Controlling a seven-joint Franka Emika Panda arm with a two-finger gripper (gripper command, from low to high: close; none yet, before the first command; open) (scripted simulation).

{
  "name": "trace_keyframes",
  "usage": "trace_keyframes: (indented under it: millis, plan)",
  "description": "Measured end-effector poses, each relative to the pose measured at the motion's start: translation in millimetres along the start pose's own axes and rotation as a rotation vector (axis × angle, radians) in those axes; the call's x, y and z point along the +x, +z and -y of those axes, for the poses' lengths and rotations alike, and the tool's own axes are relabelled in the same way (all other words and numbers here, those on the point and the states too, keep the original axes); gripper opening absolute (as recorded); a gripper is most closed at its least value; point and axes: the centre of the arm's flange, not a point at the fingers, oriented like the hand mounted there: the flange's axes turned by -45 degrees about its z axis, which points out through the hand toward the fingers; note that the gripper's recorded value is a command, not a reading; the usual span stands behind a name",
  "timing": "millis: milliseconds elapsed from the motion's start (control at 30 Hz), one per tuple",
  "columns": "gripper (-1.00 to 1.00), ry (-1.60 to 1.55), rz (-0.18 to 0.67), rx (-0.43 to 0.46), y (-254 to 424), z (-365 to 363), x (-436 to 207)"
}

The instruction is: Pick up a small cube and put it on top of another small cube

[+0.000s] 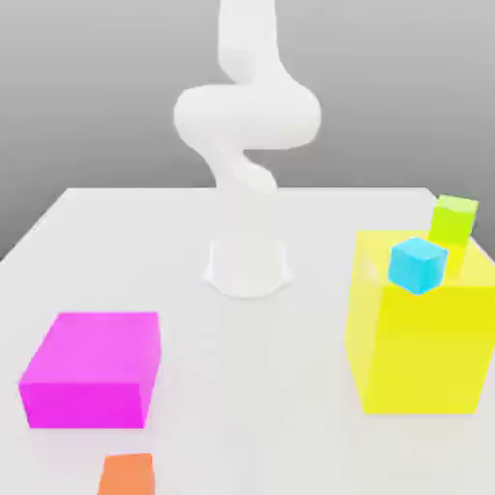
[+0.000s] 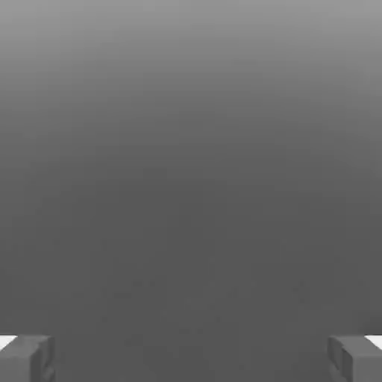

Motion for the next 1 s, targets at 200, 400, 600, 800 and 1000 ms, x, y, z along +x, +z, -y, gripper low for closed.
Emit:
trace_keyframes:
  millis: [200, 400, 600, 800, 1000]
  plan:
    - [0.00, -0.009, 0.158, 0.039, 110.6, -27.7, -6.1]
    - [0.00, -0.016, 0.308, 0.057, 214.3, -53.9, -36.2]
    - [0.00, -0.023, 0.456, 0.054, 307.8, -82.3, -87.9]
    - [0.00, -0.041, 0.604, 0.033, 385.8, -110.7, -157.2]
    - [0.00, -0.066, 0.726, 0.003, 447.1, -136.9, -232.9]
